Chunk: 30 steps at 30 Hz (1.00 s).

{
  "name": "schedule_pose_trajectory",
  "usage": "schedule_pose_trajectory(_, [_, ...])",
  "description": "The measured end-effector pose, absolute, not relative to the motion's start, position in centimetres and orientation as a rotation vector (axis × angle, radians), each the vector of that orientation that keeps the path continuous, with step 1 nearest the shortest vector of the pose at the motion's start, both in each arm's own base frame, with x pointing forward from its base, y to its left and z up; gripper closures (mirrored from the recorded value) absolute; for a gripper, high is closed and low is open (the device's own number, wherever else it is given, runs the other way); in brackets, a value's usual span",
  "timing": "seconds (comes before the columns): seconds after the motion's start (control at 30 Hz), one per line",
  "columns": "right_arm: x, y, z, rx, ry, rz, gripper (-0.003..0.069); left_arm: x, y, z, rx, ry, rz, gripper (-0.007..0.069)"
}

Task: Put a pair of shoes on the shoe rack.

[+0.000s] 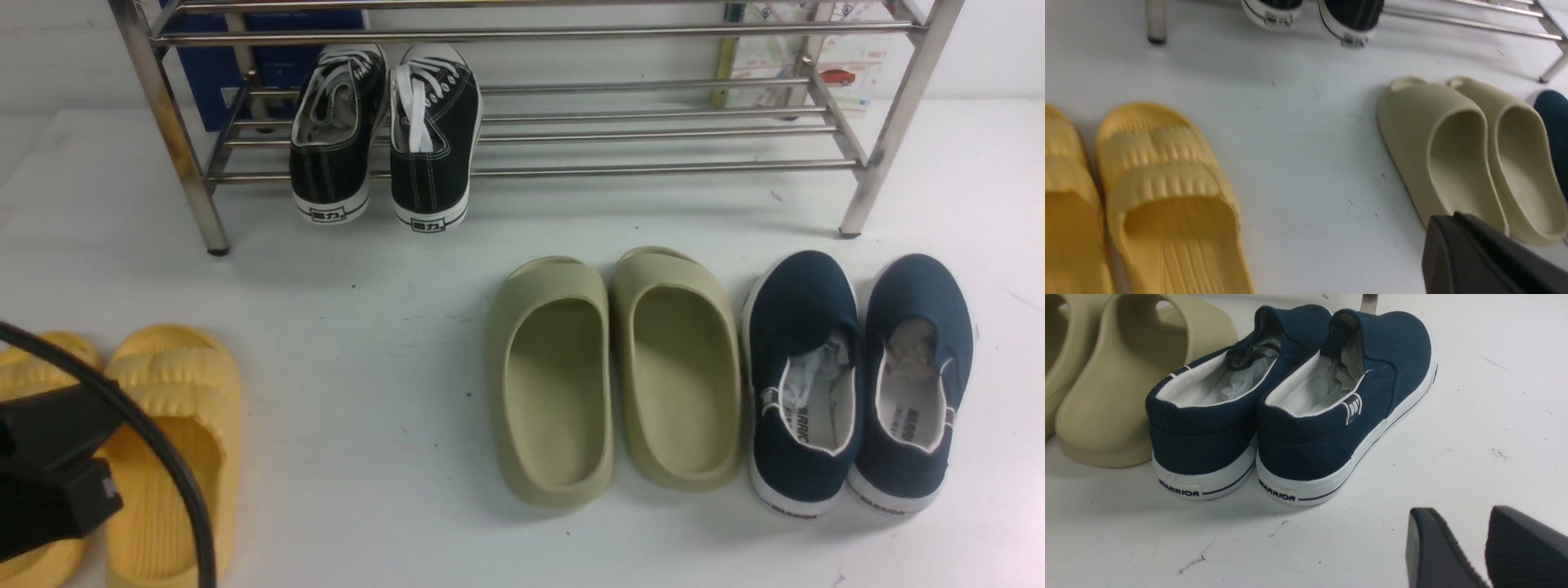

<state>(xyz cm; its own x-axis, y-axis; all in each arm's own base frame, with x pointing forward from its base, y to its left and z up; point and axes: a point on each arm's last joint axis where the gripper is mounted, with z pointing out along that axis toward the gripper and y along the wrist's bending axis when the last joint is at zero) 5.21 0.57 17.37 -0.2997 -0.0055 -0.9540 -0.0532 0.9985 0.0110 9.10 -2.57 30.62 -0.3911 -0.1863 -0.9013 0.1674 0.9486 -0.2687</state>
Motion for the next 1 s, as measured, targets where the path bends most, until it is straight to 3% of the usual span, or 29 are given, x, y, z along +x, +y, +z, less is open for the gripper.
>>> schedule_pose_trajectory(0.17, [5.2, 0.6, 17.4, -0.042, 1.875, 0.047, 0.0420, 6.8, -1.3, 26.7, -0.066, 1.758, -0.328, 0.0638])
schedule_pose_trajectory(0.43, [5.2, 0.6, 17.4, -0.042, 1.875, 0.047, 0.0420, 5.2, -0.4, 17.5, -0.166, 1.872, -0.229, 0.0638])
schedule_pose_trajectory(1.0, [5.2, 0.6, 17.4, -0.042, 1.875, 0.047, 0.0420, 5.2, -0.4, 16.7, -0.190, 1.907, -0.234, 0.0638])
